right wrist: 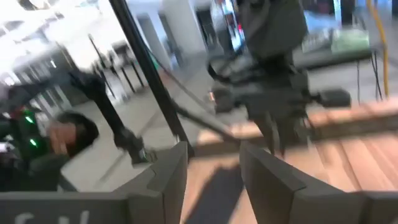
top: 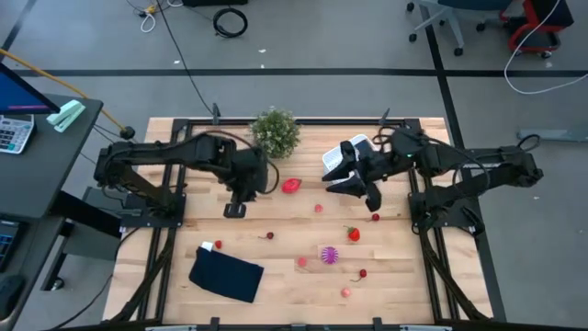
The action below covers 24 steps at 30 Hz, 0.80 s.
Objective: Pick and placing Produce into tupperware
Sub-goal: Put the top cherry into the bin
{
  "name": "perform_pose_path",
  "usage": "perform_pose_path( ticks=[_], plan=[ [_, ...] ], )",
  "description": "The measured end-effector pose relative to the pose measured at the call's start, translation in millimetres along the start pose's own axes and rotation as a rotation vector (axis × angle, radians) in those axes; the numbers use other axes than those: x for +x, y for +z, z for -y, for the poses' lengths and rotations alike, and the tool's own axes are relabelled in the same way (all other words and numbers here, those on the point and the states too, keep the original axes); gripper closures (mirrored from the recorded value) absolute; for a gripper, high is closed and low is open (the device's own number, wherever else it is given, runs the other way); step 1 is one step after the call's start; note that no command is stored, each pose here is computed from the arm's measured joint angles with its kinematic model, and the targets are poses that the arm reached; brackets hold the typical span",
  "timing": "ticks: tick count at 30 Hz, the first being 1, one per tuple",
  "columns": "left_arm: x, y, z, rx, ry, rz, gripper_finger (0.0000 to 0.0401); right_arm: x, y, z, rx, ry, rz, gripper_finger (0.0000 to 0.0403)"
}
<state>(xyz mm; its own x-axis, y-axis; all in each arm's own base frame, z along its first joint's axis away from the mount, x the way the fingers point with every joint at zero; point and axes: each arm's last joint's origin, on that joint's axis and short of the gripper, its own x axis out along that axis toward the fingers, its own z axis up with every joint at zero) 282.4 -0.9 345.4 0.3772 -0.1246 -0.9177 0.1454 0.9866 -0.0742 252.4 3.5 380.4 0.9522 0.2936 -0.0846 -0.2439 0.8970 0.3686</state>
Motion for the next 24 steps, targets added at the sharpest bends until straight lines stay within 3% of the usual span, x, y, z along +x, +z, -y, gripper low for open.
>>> perform_pose_path(
  ticks=[8, 14, 17, 24],
  plan=[
    [12, -6, -5, -0.028, 0.010, -0.036, 0.0372, 5, -21, 15, 0.032, -0.279, -0.320, 0.0247],
    [11, -6, -9, -0.048, 0.017, -0.034, 0.0388, -8, -66, 23, 0.244, -0.467, -0.770, 0.0247],
    [11, -4, -9, -0.045, 0.020, -0.014, 0.0389, -8, -83, 22, 0.306, -0.585, -0.918, 0.0247],
    [11, -4, -10, 0.001, 0.049, -0.020, 0.0355, 13, -121, 13, 0.211, -0.566, -1.122, 0.0247]
  ],
)
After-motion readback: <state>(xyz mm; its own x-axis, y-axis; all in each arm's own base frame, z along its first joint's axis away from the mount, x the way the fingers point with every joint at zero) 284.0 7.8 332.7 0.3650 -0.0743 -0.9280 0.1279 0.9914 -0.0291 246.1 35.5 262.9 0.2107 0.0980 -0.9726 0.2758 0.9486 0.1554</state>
